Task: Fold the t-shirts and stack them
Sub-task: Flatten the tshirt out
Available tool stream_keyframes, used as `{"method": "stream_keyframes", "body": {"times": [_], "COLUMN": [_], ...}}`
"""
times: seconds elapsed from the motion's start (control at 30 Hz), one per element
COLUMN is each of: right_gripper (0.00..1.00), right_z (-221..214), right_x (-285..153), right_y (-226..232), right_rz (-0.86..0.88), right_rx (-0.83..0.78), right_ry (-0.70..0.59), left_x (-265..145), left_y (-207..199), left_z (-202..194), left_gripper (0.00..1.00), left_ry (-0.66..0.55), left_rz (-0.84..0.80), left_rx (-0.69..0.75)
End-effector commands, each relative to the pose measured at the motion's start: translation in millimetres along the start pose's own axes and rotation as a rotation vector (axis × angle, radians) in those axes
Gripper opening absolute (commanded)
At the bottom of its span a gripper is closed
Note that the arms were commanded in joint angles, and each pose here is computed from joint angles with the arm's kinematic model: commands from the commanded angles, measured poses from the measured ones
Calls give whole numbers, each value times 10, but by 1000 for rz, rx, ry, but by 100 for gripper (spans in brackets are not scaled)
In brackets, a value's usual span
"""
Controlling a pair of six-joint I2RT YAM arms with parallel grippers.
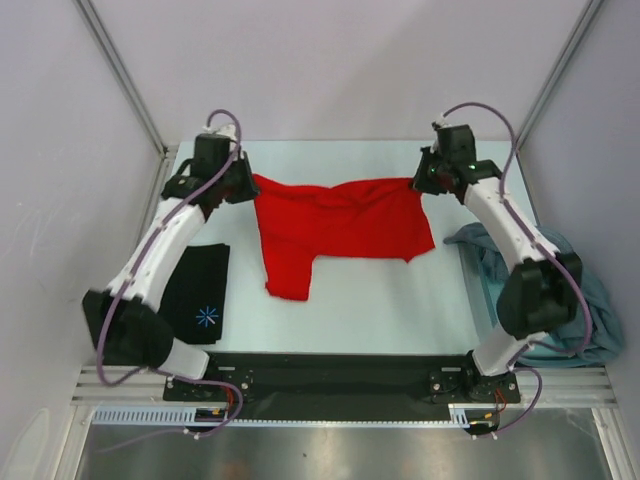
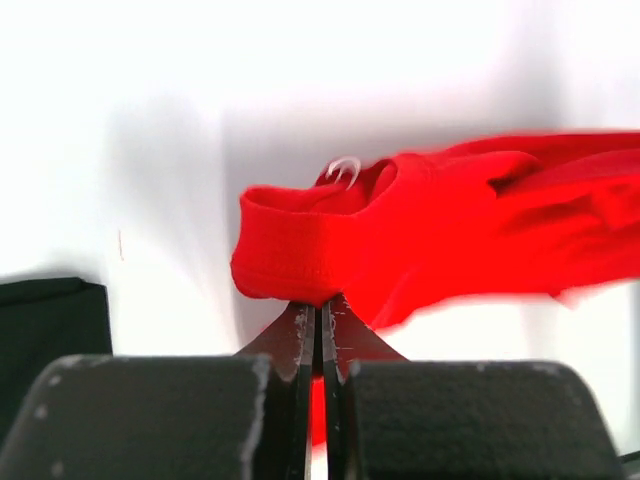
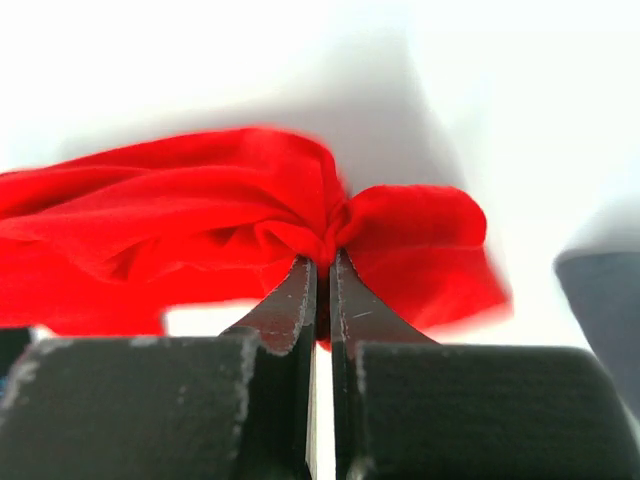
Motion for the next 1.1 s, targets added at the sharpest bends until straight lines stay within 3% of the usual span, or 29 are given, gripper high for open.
{"method": "stream_keyframes", "body": {"times": [0.0,0.1,0.13,0.2,0.27,0.6,0.73,1.07], "right_gripper": [0,0,0,0,0,0,0,3], "right_z": [319,244,313,267,230,213,276,455], "right_x": [-776,-1098,-1434,-1632,-1804,-2427,-2113,-235], "right_y": [92,77,132,115,72,206,146,-72], "right_rz": [-15,-28,-6,-13,-25,22,-22,-224], "right_rx": [9,12,1,3,9,18,33,107], "right_ry": [-194,-259,-370,-443,-502,-538,-499,-246], "left_x": [-633,-1133,-1296,-1647,-1747,-2231,-2040,-335], "left_y": [-124,-145,-149,-81,-30,-179,-35,403], "left_z": [227,223,211,179,172,130,101,141], "left_gripper": [0,0,0,0,0,0,0,0], "left_ry": [-199,-327,-378,-532,-582,-555,-543,-318], "left_rz": [-63,-129,-160,-195,-185,-260,-158,195], "left_rx": [-64,-68,-62,-74,-72,-117,-131,-107]}}
Point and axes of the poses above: each gripper's point midway between its finger pads, its own x axis out along the fingers, its own y axis along the line the jaws close on, z = x × y, the point moved 5 cm from there along -x, back along the fingers, and after that the axes turned 8 degrees about -x, right-handed, at the moved point
